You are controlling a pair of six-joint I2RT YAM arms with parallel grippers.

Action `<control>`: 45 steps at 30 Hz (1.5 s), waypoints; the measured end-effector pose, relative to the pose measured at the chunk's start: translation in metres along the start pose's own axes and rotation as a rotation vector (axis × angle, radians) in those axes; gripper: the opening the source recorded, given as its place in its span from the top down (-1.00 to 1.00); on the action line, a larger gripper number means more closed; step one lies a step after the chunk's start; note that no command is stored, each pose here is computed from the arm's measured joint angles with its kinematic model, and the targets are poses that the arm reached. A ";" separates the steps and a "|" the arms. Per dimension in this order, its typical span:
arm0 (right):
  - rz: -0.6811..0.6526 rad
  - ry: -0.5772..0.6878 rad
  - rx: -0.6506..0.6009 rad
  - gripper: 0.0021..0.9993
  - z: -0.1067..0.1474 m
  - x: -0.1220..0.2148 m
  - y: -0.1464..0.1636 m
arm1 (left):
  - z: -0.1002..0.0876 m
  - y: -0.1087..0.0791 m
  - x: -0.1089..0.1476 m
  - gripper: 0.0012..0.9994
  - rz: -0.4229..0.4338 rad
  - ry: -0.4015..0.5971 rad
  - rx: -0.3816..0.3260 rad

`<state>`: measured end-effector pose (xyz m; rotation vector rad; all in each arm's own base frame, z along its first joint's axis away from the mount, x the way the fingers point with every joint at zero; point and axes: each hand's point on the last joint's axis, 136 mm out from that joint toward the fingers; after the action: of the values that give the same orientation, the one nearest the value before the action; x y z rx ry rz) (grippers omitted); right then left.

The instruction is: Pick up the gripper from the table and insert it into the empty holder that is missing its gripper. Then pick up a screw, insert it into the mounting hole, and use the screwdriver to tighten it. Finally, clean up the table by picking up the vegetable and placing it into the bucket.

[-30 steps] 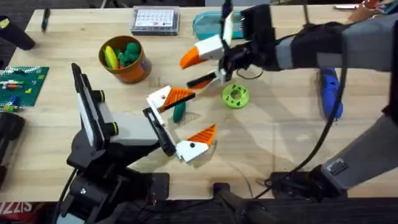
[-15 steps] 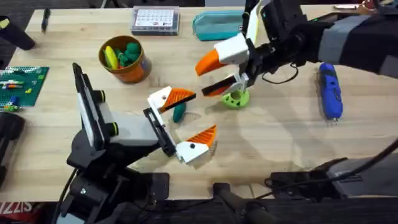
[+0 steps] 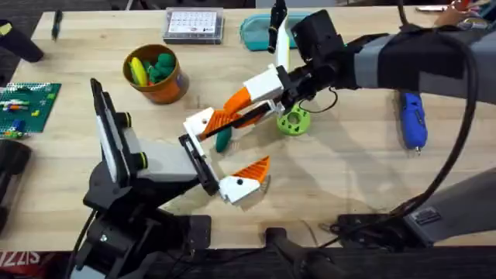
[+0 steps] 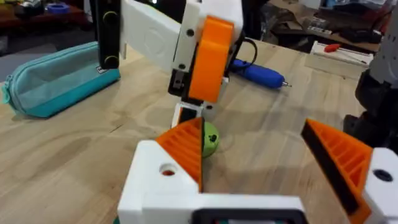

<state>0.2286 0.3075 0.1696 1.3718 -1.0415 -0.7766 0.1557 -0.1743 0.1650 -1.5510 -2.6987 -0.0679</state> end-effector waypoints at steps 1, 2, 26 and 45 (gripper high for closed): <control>-0.002 -0.001 -0.001 -0.72 -0.001 0.000 0.001 | 0.000 0.000 0.000 -0.98 0.000 0.000 0.000; -0.002 -0.001 -0.005 -0.65 -0.001 0.000 0.001 | 0.000 0.000 0.000 -0.98 0.001 0.000 0.000; -0.009 0.002 -0.055 0.80 -0.001 0.000 0.003 | 0.000 0.000 0.000 -0.98 0.002 0.000 0.000; 0.012 -0.026 -0.044 0.79 -0.016 -0.007 0.006 | 0.000 0.008 0.000 -0.98 -0.043 0.002 -0.002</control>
<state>0.2393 0.3208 0.1759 1.3196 -1.0459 -0.8056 0.1621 -0.1703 0.1650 -1.4930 -2.7315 -0.0724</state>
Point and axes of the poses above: each hand's point on the last joint's axis, 136 mm out from that joint toward the fingers, its own x axis back along the fingers, its own y axis along the line the jaws close on, z = x × y, and after that the axes turned 7 degrees about -x, right-handed
